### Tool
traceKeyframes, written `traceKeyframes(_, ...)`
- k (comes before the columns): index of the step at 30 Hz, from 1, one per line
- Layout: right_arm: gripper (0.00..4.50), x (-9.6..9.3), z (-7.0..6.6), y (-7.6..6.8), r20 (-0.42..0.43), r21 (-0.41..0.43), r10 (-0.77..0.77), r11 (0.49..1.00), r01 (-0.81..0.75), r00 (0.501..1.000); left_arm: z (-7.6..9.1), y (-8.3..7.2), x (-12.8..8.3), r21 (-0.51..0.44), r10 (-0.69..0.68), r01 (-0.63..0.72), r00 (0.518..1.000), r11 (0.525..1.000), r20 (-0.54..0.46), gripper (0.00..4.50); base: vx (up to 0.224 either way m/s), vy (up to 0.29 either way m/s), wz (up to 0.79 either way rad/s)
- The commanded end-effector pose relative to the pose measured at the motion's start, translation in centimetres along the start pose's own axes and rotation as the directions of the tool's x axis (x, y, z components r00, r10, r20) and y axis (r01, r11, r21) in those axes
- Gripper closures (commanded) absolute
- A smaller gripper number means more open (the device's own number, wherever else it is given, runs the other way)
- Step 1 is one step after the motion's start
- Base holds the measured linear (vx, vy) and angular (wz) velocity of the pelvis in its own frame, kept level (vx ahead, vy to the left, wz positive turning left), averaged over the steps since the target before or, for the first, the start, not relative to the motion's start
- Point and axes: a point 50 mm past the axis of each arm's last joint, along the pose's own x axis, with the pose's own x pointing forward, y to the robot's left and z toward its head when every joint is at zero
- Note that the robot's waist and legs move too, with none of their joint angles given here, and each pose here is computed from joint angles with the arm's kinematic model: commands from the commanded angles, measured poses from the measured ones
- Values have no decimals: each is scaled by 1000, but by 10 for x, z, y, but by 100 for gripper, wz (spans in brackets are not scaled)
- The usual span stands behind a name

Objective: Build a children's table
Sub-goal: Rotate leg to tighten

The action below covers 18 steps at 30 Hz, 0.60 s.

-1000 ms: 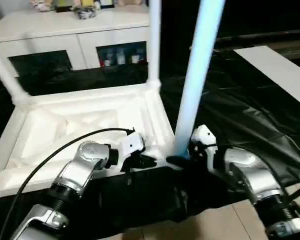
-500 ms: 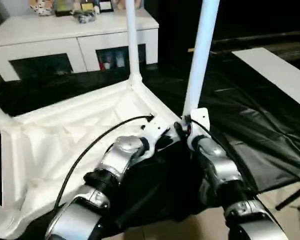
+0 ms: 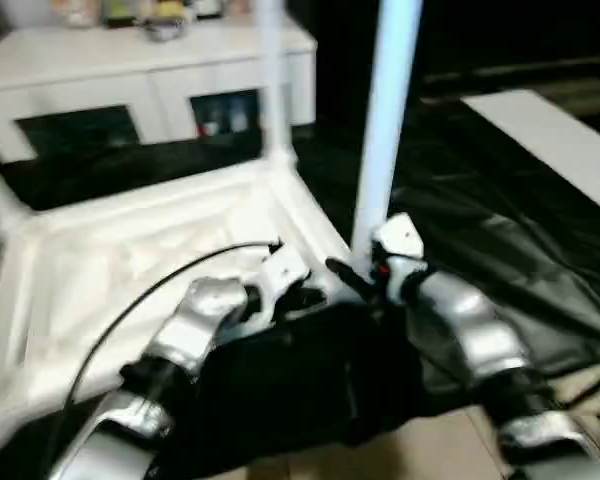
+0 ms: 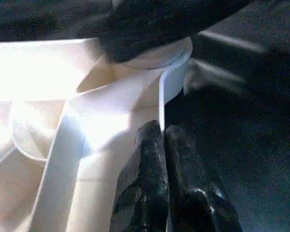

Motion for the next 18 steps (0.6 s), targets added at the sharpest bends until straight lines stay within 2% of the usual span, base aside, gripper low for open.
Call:
traceKeyframes(1,23,-5,1,12,-5,-13,171,985,-171,985,-8,-19,8,-13,-146,146,989,989,-24,450,0,0,0)
traceKeyframes(3,23,-20,-1,13,-44,-34,289,956,-290,956,-7,-22,1,-4,-203,203,979,979,-14,450,0,0,0)
traceKeyframes(6,23,-31,-2,14,-74,-27,368,928,-371,927,-5,-25,-6,-2,-256,256,967,967,-4,450,0,0,0)
traceKeyframes(13,23,-29,-3,14,-96,-34,379,923,-384,920,-5,-26,-9,-4,-269,269,963,963,-3,450,0,0,0)
traceKeyframes(15,57,-30,-6,15,-128,-42,393,915,-401,911,-5,-27,-10,-8,-269,269,963,963,-4,450,0,0,0)
traceKeyframes(18,62,-33,-13,15,-190,-71,402,904,-421,896,-6,-27,-11,-11,-268,268,963,963,-7,450,0,0,0)
